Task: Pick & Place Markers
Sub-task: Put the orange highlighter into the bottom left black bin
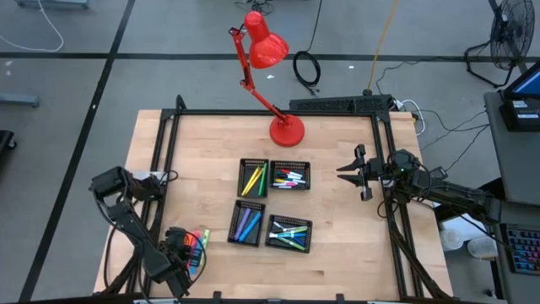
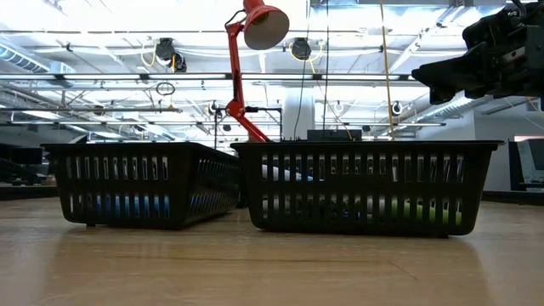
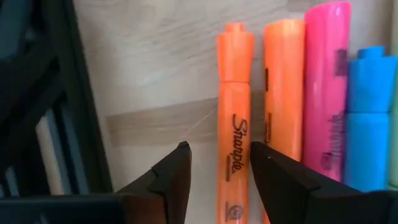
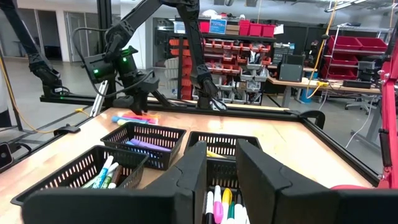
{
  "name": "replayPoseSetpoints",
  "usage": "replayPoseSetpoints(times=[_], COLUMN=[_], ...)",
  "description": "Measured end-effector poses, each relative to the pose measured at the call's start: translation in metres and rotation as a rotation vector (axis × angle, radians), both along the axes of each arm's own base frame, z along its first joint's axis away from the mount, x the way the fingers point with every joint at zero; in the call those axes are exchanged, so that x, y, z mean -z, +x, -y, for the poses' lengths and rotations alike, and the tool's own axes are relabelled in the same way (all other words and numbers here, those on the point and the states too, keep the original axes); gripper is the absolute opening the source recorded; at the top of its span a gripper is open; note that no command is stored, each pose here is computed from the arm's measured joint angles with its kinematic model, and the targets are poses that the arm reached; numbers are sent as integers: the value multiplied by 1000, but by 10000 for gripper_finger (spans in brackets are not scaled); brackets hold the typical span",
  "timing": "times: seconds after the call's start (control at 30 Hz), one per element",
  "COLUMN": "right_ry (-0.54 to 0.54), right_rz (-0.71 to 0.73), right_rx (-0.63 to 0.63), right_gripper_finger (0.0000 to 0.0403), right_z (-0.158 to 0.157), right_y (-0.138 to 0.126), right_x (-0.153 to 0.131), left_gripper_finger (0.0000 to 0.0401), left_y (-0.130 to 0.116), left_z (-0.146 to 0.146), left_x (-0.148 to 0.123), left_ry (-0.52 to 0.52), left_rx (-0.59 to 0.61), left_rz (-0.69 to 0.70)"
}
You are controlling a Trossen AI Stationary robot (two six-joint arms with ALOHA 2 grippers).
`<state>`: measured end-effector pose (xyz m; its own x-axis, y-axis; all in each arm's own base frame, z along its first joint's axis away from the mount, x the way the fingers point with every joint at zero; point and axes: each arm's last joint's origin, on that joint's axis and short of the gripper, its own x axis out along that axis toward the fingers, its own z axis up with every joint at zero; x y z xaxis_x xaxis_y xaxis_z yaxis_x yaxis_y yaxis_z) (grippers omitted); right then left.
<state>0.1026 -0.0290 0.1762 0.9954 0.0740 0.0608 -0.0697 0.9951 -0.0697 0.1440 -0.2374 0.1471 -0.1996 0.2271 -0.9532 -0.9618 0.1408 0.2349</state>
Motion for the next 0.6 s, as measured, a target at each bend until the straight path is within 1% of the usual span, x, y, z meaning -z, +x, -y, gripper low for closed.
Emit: replayPoseSetpoints(times=[0.23,0.6], right_ry=[0,0], right_rz=[0,0], right_rx=[0,0], right_gripper_finger=[77,77], right_z=[0,0], right_y=[0,0], right_x=[0,0], left_gripper_finger=[170,170], left_y=[4,4], left_z=[6,6], left_x=[12,14], left_ry=[-10,4], left_rx=[27,27], left_rz=[1,1])
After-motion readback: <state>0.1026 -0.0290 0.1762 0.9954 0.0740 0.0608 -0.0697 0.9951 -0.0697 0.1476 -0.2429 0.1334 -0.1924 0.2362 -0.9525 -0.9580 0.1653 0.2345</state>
